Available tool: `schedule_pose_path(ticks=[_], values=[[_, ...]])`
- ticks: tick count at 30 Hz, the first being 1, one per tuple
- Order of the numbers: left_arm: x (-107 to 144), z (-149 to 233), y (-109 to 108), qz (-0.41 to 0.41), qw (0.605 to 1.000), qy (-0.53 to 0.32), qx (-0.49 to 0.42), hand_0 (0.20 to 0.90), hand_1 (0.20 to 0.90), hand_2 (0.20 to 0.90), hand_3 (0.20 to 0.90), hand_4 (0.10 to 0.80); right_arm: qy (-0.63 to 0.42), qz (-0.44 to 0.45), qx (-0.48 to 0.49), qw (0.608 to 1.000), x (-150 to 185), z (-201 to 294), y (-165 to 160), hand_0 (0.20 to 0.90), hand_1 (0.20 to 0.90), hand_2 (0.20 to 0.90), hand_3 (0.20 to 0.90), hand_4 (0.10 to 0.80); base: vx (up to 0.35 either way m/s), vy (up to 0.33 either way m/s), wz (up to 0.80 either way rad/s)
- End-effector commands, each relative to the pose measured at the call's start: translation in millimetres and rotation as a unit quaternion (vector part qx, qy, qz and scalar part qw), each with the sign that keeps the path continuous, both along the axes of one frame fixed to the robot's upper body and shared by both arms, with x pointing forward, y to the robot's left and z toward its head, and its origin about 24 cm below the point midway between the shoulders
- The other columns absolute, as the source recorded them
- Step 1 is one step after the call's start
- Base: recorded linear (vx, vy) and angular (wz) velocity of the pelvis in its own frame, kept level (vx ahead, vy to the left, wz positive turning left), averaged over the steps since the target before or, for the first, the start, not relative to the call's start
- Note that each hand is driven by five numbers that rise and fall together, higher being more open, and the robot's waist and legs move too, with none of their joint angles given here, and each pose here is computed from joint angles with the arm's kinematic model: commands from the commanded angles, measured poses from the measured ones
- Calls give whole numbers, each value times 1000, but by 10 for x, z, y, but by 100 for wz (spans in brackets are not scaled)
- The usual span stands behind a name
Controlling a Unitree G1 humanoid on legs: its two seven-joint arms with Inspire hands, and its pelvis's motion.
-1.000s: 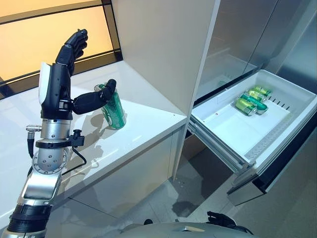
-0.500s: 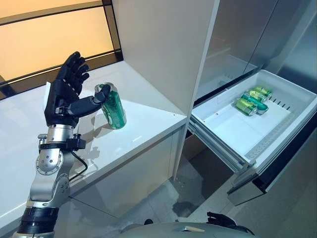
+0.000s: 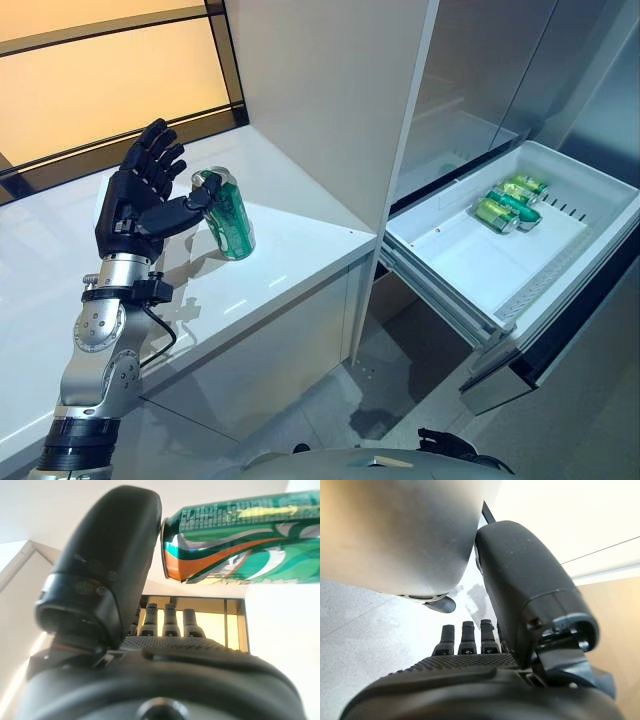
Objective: Put drinks into fridge and close the fridge
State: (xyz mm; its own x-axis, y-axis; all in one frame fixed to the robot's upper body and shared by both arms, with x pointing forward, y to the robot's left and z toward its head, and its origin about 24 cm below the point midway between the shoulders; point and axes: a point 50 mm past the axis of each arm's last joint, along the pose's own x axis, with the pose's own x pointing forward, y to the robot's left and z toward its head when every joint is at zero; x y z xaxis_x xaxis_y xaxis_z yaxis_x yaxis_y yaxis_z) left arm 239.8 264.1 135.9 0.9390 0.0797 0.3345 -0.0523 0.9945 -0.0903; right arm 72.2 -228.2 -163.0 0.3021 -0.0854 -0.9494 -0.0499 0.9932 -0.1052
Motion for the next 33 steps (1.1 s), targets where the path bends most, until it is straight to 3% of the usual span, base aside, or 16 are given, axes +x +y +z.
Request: schedule_pose_path(ticks=[1, 9, 21, 33], values=[[53, 458, 48, -10, 995, -103, 4, 900, 900, 900, 900, 800, -12, 28, -10, 999, 107, 43, -62, 900, 900, 900, 900, 800, 0, 0, 0], [-54, 693, 26, -13, 979, -205, -9, 900, 900, 900, 900, 800, -13, 29, -6, 999, 98, 37, -36, 900, 900, 900, 900, 800, 0, 0, 0], [-110, 769, -10, -46, 968, -247, -18, 900, 900, 900, 900, 800, -14, 30, -3, 999, 65, 30, -34, 900, 900, 900, 900, 800, 0, 0, 0], [-38, 657, -55, -67, 978, -195, -8, 900, 900, 900, 900, 800, -11, 31, -3, 999, 49, 32, -51, 900, 900, 900, 900, 800, 0, 0, 0]])
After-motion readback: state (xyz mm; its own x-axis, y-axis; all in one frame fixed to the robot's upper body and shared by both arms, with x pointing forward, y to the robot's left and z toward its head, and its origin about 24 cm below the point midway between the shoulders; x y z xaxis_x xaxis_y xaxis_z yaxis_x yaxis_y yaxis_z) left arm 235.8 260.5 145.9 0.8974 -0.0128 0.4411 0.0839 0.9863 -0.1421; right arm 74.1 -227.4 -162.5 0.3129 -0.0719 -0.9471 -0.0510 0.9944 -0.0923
